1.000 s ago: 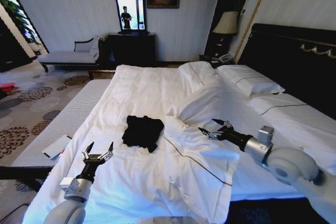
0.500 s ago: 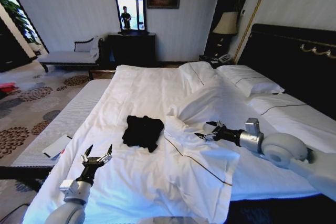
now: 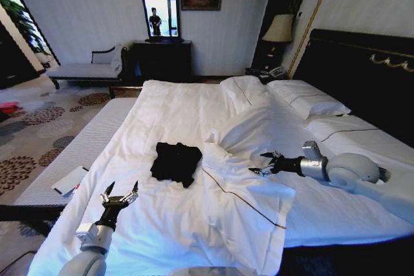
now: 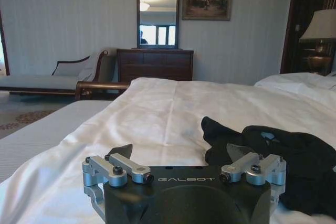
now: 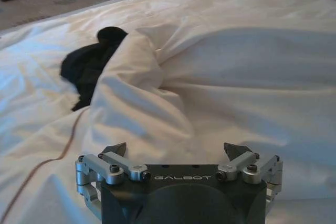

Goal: Fold the clothes on the bed.

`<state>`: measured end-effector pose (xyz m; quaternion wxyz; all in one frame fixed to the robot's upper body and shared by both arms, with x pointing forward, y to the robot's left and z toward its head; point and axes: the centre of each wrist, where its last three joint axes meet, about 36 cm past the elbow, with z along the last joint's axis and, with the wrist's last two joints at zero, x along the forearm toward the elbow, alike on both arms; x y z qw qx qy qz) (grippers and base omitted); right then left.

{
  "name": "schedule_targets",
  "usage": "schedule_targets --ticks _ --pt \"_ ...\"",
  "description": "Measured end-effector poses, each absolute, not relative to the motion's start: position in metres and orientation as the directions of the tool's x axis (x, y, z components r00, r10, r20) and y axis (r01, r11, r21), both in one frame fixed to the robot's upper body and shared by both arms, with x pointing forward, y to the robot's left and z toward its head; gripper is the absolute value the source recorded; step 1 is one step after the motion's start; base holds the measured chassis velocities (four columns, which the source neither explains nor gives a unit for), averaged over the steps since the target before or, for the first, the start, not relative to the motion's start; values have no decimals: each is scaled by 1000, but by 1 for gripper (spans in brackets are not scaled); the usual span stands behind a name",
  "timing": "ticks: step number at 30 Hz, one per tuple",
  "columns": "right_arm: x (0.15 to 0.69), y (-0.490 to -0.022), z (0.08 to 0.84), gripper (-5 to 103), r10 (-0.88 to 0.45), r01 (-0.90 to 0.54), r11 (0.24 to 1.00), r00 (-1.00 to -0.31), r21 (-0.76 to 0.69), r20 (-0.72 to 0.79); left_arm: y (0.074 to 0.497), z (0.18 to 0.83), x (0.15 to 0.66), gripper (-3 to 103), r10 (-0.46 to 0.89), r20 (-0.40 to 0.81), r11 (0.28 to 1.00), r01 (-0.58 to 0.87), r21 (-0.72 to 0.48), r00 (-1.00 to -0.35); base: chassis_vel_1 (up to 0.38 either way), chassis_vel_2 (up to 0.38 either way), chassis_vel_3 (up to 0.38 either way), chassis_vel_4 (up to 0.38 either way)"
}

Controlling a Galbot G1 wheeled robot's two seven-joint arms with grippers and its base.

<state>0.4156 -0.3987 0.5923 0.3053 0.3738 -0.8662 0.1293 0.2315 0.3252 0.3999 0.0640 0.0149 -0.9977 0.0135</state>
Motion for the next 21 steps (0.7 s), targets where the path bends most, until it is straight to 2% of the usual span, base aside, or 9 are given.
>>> schedule_targets --ticks 2,5,12,15,21 --pt "417 -401 592 100 -605 -745 664 -490 58 628 326 399 231 100 -31 132 999 -35 -25 -991 0 0 0 0" --pt "421 -407 591 100 -614 -756 650 -461 79 640 326 397 231 100 -36 135 999 -40 -25 -990 0 0 0 0" --pt "440 -440 598 100 -619 -778 623 -423 86 661 325 396 231 100 -42 142 999 -45 -20 -989 0 0 0 0" --pt "452 -449 615 100 -628 -796 601 -414 72 659 325 396 231 100 -48 142 999 -50 -13 -989 0 0 0 0" --pt "475 -475 651 100 -629 -802 597 -444 31 638 326 400 229 100 -64 143 998 -65 -5 -988 0 0 0 0"
